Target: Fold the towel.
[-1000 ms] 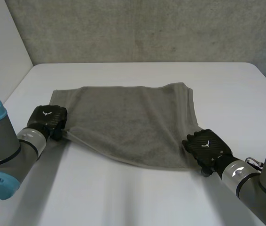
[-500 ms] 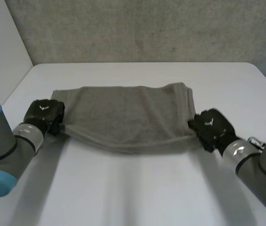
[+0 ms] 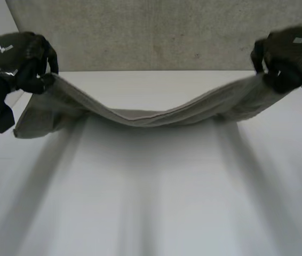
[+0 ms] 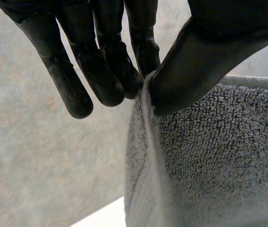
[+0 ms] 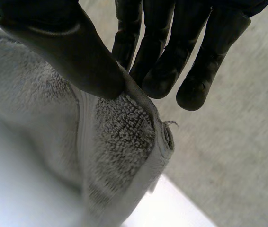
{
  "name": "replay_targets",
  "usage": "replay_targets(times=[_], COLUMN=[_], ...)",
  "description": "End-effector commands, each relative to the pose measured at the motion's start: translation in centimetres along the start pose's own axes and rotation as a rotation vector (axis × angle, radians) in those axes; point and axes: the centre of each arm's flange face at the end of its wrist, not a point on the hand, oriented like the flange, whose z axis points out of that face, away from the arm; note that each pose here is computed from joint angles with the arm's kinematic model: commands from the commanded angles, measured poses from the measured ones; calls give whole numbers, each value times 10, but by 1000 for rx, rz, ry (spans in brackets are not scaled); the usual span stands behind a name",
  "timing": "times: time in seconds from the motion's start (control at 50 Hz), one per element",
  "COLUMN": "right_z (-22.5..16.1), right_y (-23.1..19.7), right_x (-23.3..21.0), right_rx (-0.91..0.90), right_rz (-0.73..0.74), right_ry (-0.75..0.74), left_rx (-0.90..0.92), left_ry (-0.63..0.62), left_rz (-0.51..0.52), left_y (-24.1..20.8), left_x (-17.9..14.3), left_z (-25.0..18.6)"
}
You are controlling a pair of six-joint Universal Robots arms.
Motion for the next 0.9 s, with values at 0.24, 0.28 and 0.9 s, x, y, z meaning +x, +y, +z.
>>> replay_targets(times=[0.24, 0.28, 0.9], right_z=[83, 98, 142], right_y=[70, 73, 18], right_x=[-1, -12, 14], right_rx=[-253, -260, -16], right_rz=[-178, -229, -155], right_ry=[-19, -2, 143], left_rx=[-216, -228, 324], left_ry=[25, 36, -1], left_rz=[85, 162, 207], left_y=[94, 108, -14], left_x=[-33, -24, -6], left_z=[61, 79, 146])
